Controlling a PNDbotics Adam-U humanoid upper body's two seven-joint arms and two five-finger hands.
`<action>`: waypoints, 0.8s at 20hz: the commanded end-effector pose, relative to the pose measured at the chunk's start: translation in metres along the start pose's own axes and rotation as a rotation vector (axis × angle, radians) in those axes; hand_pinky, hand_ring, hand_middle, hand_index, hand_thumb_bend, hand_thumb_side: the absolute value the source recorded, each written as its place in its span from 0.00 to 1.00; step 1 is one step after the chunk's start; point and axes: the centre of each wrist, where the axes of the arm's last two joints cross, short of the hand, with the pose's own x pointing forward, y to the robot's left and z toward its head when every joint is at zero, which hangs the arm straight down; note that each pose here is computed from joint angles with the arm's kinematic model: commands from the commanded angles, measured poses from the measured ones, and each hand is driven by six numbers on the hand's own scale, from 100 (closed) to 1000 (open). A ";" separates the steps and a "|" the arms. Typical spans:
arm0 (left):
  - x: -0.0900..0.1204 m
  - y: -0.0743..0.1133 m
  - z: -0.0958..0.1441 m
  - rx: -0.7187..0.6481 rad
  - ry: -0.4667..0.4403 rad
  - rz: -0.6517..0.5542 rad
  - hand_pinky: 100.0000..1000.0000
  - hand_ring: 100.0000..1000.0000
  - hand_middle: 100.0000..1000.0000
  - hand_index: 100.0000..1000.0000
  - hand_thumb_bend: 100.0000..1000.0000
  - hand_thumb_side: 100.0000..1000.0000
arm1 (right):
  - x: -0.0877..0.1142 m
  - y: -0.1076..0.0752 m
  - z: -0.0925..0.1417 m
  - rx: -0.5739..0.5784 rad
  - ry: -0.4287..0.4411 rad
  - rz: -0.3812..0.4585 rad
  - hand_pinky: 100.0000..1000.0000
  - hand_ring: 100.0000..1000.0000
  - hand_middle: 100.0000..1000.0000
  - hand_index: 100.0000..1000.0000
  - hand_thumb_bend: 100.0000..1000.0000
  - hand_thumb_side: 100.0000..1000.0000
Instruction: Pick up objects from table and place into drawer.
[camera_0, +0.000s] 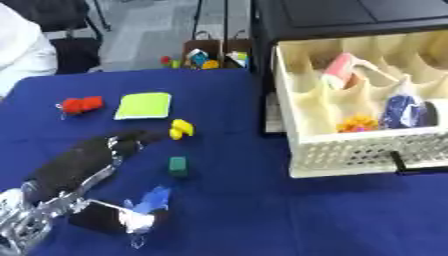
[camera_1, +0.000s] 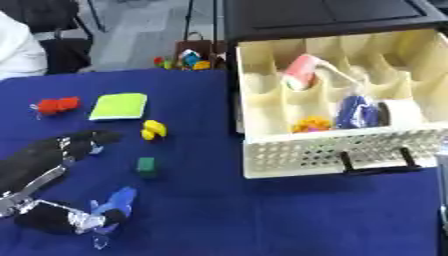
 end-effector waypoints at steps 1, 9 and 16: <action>-0.002 0.006 0.007 -0.071 0.036 -0.011 0.73 0.84 0.80 0.99 0.35 0.54 | 0.001 -0.001 -0.005 -0.012 -0.028 -0.020 0.53 0.59 0.58 0.74 0.00 1.00; -0.006 0.012 0.009 -0.207 0.152 0.043 0.72 0.83 0.79 0.99 0.20 0.53 | 0.001 -0.002 -0.004 -0.005 -0.025 -0.020 0.53 0.59 0.58 0.74 0.00 1.00; -0.011 0.019 0.011 -0.319 0.197 0.024 0.73 0.84 0.80 1.00 0.28 0.52 | 0.000 -0.002 -0.003 -0.001 -0.023 -0.019 0.53 0.59 0.58 0.74 0.00 1.00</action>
